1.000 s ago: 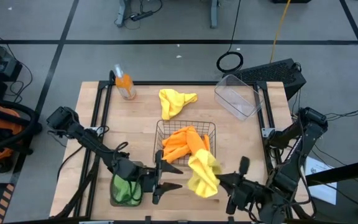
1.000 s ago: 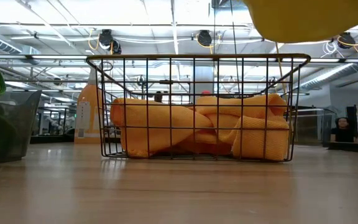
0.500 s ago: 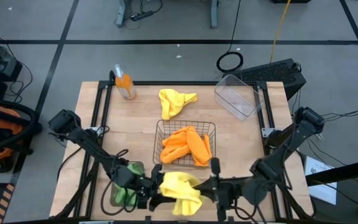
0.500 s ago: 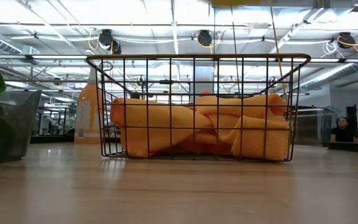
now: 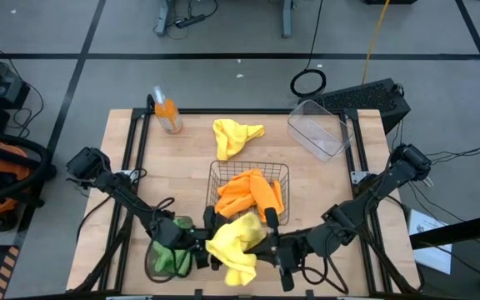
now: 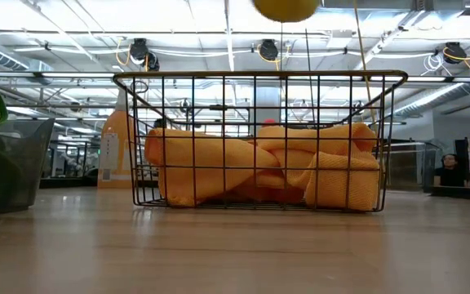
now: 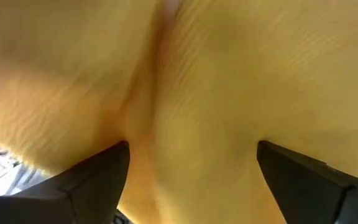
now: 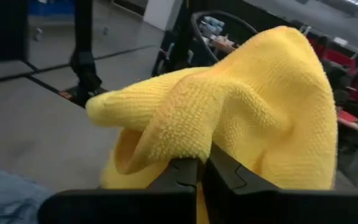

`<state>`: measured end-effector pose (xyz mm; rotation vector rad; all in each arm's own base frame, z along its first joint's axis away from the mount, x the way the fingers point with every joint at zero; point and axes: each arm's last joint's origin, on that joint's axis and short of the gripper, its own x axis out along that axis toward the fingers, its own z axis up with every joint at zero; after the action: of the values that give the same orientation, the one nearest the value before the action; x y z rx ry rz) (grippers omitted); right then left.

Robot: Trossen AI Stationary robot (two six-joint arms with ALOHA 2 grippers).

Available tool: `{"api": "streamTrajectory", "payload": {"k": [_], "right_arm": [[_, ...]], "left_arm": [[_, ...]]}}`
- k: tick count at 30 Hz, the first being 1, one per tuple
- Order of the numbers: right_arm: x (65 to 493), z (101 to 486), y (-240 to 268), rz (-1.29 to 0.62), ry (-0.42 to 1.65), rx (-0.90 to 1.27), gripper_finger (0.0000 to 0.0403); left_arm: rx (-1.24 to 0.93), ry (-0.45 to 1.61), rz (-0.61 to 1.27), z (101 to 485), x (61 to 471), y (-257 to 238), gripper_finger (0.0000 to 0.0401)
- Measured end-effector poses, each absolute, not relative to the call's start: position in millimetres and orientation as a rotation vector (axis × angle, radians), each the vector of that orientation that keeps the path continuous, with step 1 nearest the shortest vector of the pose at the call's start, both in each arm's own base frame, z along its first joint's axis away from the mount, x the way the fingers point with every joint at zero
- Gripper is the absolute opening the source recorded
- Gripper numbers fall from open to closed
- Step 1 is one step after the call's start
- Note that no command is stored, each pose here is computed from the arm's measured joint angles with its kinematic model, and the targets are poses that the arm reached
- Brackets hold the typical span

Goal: Sort microfiber towel by color & place in baskets
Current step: Put the right yellow microfiber towel into the transparent bin

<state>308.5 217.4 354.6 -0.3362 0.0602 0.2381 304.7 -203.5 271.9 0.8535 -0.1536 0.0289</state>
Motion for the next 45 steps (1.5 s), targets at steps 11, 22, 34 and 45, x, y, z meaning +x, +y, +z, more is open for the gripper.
{"api": "streamTrajectory", "payload": {"k": [11,22,34,45], "right_arm": [[312.0,355.5,213.3,0.252,0.054,-0.295,0.0000],[311.8,351.4,209.9,0.120,0.112,-0.230,0.0065],[269.1,330.9,241.3,-0.180,0.263,-0.360,0.0247],[296.9,297.5,278.6,-0.224,0.184,-0.721,0.0365]], "left_arm": [[0.746,-0.248,-0.072,276.2,311.1,-196.1,0.0324],[0.735,-0.263,-0.128,275.4,306.8,-203.8,0.0021],[0.696,-0.049,0.123,291.6,283.4,-201.2,0.0010],[0.413,0.046,0.313,295.3,288.3,-172.5,0.0010]]}}
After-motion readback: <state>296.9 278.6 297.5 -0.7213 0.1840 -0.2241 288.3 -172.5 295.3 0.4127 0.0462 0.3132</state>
